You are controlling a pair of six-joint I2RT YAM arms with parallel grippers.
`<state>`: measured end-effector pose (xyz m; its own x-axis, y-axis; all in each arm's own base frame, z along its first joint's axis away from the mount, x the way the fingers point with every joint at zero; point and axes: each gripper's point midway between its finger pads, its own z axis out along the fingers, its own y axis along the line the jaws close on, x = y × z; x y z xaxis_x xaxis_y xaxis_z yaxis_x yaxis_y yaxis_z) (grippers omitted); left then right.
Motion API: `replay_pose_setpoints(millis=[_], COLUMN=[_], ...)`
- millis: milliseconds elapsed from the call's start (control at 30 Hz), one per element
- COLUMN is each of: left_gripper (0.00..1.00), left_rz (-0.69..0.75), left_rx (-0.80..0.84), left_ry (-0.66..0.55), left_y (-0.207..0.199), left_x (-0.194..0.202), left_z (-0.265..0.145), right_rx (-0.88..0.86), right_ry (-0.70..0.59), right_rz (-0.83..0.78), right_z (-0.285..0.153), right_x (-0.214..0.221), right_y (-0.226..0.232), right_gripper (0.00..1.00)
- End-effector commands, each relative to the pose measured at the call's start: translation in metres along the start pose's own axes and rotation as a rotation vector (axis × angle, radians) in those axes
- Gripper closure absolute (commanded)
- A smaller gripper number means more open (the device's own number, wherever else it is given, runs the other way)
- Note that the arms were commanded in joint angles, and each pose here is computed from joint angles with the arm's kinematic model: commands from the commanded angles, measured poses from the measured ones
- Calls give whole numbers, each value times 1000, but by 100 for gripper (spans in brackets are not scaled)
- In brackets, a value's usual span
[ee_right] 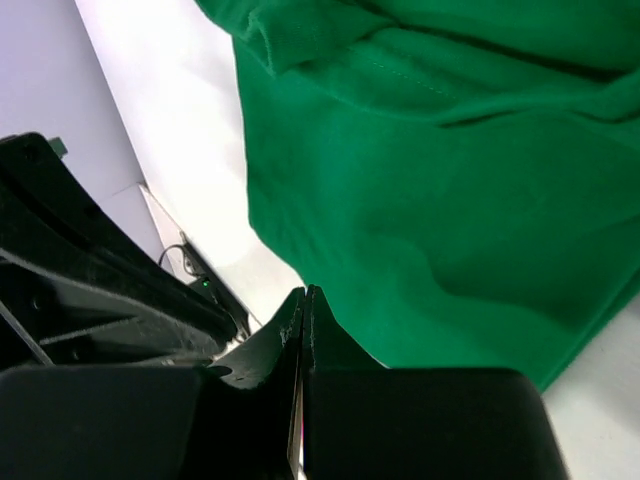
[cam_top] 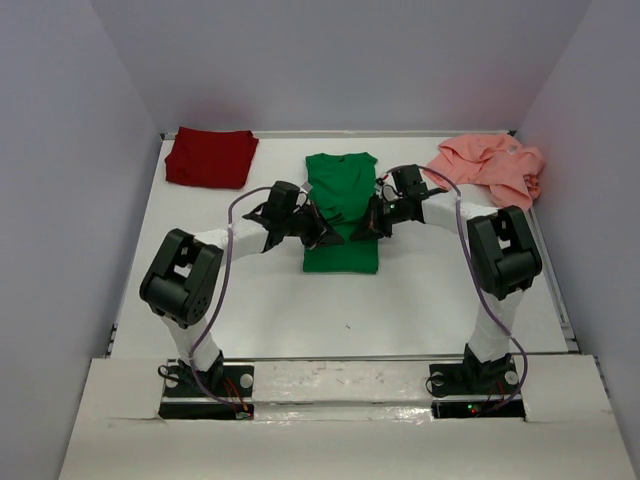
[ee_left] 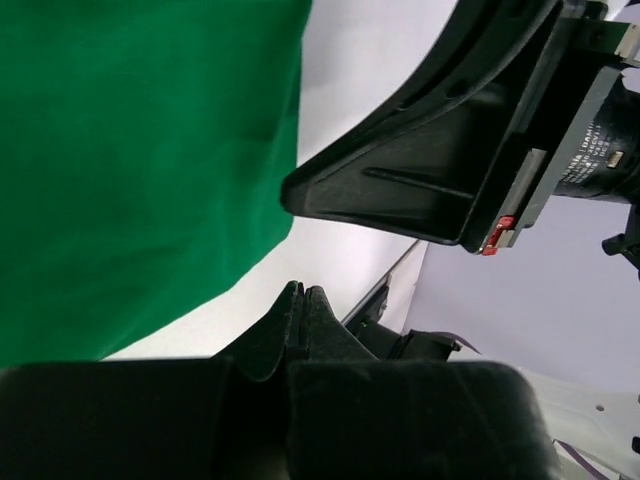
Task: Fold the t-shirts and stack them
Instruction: Fold the tshirt
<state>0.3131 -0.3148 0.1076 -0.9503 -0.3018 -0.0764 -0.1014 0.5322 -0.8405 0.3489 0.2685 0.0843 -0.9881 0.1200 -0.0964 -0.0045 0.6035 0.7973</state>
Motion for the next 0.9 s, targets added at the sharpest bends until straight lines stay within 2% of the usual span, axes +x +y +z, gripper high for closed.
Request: replay_pose_setpoints(millis=[0,100,267,400,467,533,867], left_gripper=[100,100,100,100,100,100,100], left_rz=[26,21,-48,-105,-160,-187,-230], left_rx=[103,73,5,-130,-254,-288,-316], left_ry=[-41,-32,64,105,140,153,147], left_y=[-24,-11,21,60,90,104,113], left_x=[-2,2,26,38,48,53,59], left_z=[4,13,36,42,44,44,36], right_rx=[-50,-62,-78,-83,-84,-87,-46], right_ry=[-46,-55,-62,-66,-52,-46,-68], right_rz=[-41,-39,-46,-60,-69,-73,-97], right_z=[3,3,8,13,20,25,49], right_x=[-11,-12,-15,-18,-14,-12,-25], right_y=[15,16,21,24,26,27,13], right_gripper=[100,100,100,100,100,100,100])
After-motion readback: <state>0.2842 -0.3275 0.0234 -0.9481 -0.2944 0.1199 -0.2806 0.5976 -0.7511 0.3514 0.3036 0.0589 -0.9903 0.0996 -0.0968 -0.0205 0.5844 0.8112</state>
